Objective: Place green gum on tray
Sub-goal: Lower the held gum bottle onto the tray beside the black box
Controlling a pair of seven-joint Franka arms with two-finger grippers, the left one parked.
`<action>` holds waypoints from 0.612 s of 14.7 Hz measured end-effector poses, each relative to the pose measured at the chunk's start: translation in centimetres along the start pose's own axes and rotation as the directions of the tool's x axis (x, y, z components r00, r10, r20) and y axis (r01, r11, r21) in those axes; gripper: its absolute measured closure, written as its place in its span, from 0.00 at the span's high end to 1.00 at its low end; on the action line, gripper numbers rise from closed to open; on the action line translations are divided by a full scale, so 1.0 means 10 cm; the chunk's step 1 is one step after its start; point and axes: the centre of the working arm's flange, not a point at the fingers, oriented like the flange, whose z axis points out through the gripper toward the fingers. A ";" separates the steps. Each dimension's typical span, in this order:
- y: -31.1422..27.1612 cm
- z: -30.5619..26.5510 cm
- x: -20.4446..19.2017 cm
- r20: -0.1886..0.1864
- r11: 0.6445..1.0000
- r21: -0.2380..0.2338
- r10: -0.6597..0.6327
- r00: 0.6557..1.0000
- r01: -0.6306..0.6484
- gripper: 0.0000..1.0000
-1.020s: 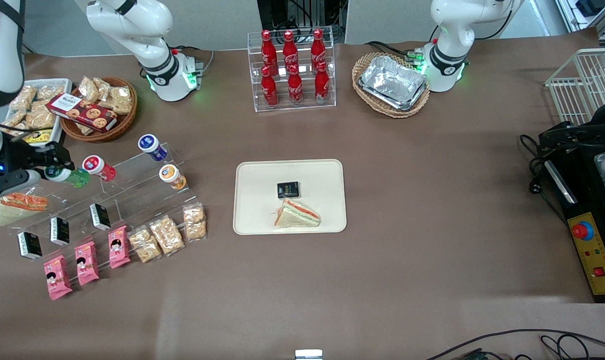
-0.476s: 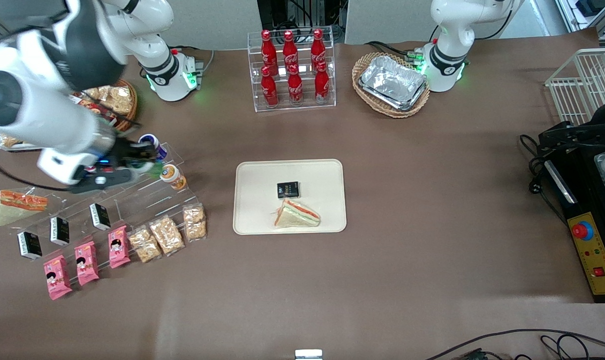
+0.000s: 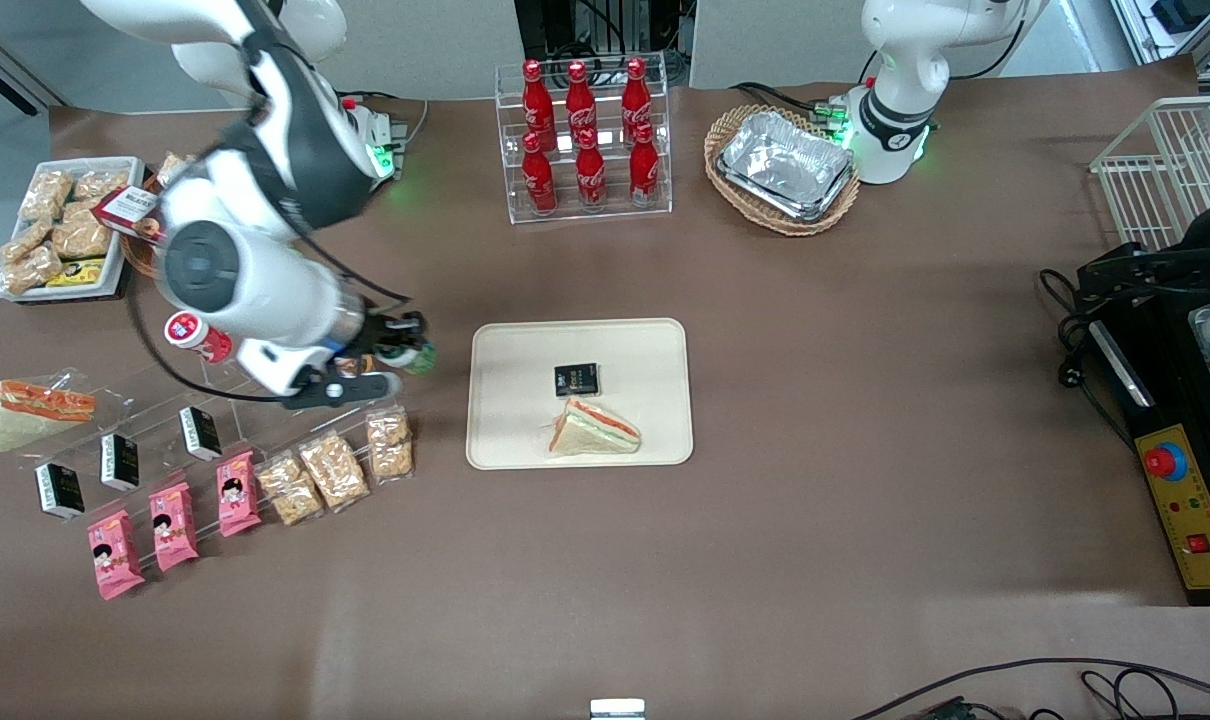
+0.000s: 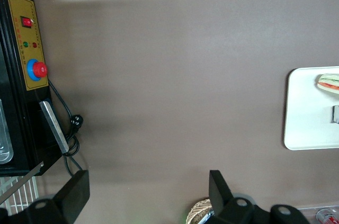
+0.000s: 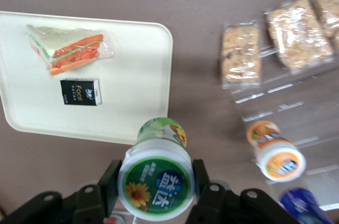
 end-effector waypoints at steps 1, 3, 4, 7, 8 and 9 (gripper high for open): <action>-0.10 0.16 -0.02 -0.009 1.000 -0.002 -0.001 1.000 0.001 0.59; -0.27 0.46 -0.08 -0.025 1.000 -0.005 0.005 1.000 -0.005 0.59; -0.34 0.59 -0.11 -0.030 1.000 -0.007 0.008 1.000 -0.009 0.59; -0.53 0.94 -0.20 -0.047 0.999 -0.010 0.036 0.998 -0.037 0.59; -0.61 1.07 -0.22 -0.059 0.999 -0.009 0.048 0.997 -0.049 0.59; -0.67 1.22 -0.25 -0.071 0.998 -0.010 0.057 0.996 -0.058 0.59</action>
